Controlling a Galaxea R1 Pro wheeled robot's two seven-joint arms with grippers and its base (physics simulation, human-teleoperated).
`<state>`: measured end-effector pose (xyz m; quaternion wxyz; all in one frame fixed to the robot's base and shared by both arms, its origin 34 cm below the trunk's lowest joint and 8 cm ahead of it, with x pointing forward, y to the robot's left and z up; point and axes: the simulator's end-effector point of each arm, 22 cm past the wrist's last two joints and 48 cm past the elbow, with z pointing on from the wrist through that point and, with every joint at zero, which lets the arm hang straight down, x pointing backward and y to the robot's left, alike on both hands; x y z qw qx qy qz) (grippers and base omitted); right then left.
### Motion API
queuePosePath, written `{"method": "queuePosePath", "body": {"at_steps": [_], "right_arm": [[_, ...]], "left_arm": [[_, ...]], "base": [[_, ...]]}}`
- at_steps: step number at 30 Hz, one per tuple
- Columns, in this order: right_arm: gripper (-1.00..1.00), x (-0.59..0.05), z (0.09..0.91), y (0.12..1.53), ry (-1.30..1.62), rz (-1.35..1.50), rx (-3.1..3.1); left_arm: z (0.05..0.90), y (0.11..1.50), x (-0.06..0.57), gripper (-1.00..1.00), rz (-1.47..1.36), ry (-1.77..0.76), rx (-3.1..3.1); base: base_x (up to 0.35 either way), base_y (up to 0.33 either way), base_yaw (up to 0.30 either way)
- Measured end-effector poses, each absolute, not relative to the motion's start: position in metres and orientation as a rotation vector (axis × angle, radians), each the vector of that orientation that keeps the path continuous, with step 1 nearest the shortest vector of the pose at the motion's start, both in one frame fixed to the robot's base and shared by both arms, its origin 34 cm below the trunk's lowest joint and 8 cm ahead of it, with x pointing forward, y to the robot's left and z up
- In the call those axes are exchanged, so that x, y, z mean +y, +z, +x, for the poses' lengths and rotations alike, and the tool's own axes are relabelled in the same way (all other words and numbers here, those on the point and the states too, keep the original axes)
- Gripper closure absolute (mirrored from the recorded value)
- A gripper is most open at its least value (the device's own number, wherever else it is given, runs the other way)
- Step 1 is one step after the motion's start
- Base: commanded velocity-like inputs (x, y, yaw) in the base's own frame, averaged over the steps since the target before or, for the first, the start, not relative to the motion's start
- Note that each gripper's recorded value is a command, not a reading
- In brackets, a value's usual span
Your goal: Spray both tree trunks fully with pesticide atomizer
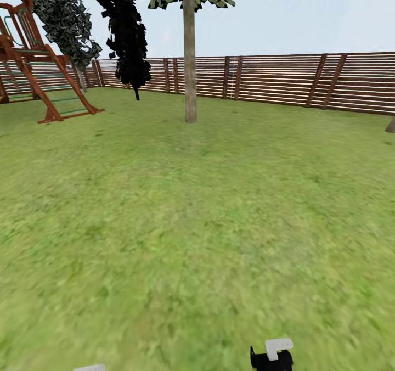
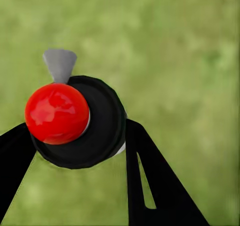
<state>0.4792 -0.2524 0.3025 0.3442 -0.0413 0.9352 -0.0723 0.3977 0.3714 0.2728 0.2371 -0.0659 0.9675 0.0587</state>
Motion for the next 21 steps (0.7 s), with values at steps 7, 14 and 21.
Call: {"method": "queuePosePath", "body": {"at_steps": [7,14,21], "right_arm": [[-1.0,-0.2513,0.4792,0.3025,-0.186,-0.107,2.429],[-1.0,-0.2513,0.4792,0.3025,-0.186,-0.107,2.429],[-1.0,-0.2513,0.4792,0.3025,-0.186,-0.107,2.429]], "left_arm": [[0.3976,0.2727,0.3714,1.0,-0.181,0.161,2.652],[0.3977,0.2728,0.3714,1.0,-0.181,0.161,2.652],[0.3977,0.2728,0.3714,1.0,-0.181,0.161,2.652]], "base": [[0.338,0.0,0.0],[0.338,0.0,0.0],[0.338,0.0,0.0]]}}
